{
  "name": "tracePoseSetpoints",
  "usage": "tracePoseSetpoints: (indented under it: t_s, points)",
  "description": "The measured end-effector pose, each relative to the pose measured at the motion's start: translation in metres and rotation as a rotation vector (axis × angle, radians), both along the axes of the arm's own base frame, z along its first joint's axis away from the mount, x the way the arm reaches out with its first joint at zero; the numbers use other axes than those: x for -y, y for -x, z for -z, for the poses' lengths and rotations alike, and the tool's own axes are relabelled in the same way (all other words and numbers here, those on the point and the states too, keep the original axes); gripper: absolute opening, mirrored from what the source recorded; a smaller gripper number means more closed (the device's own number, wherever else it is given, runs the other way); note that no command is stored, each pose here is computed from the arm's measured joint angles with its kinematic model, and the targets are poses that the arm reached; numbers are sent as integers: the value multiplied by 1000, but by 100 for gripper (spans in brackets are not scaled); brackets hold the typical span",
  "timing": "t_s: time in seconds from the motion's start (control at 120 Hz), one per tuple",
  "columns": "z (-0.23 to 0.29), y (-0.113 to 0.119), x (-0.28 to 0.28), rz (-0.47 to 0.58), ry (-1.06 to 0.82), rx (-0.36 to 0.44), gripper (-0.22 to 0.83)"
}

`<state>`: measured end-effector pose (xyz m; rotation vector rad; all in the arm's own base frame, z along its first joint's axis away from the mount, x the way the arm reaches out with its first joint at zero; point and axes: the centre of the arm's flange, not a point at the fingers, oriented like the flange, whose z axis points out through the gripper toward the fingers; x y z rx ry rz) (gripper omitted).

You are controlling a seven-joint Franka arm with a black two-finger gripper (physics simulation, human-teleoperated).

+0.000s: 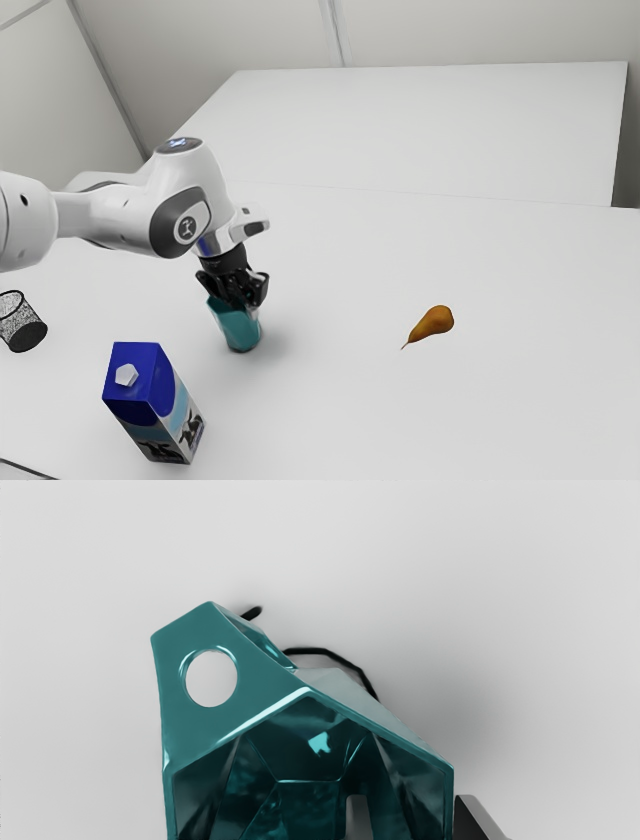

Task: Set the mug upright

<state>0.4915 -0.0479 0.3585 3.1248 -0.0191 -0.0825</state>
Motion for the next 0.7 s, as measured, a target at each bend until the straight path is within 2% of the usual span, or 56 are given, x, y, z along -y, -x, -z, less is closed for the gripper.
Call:
tracePoseSetpoints:
  t_s: [0.092, 0.225, 0.325, 0.475, 0.7]
  points:
    - [-7, 0, 0, 0, 1, 14, 17]
    - [-23, 2, 3, 7, 2, 46, 36]
    - [-39, 4, 7, 16, 4, 74, 45]
    - [-66, 4, 6, 18, 4, 102, 53]
    - [-131, -21, 8, 21, 7, 111, 57]
